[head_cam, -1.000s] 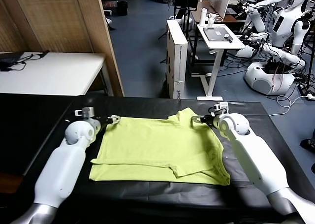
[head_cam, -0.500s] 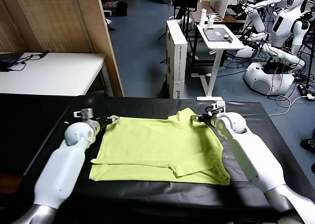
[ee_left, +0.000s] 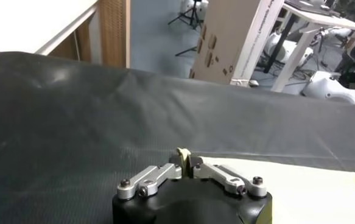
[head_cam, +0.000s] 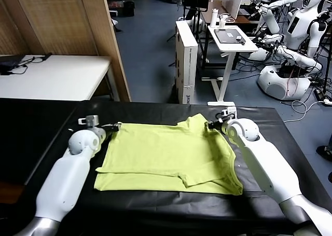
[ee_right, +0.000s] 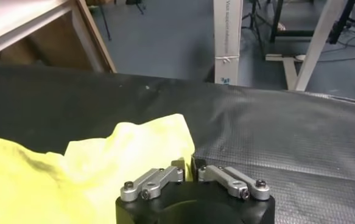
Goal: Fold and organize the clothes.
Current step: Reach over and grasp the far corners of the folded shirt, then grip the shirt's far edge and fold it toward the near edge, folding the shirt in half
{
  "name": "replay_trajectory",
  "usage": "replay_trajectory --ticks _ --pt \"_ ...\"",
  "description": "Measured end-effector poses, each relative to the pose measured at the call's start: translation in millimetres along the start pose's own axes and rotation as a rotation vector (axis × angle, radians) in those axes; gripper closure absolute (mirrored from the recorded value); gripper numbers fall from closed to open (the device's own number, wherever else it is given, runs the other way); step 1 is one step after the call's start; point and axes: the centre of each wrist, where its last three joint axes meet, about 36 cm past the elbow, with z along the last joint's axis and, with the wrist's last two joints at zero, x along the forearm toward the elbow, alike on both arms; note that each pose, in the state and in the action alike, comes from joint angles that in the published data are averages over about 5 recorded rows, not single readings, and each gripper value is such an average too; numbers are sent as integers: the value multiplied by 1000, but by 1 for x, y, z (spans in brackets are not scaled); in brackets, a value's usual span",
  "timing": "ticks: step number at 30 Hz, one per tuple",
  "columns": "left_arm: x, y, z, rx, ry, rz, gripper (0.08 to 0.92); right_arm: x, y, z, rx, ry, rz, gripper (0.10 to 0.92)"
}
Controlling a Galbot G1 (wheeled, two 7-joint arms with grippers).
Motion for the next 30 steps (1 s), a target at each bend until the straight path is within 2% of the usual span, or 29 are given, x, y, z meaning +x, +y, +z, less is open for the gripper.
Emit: replay_trajectory --ticks 6,12,22,30 --pt "16 -1 -3 19 -18 11 828 18 -1 1 -9 -80 -23 824" --pt "46 -6 -2 14 -54 28 829 42 0 1 -10 -125 -41 826" --pt "114 -4 24 1 -81 53 829 96 6 20 23 -109 -46 825" --pt "166 -20 37 -53 -101 67 829 148 18 51 86 -109 -52 823"
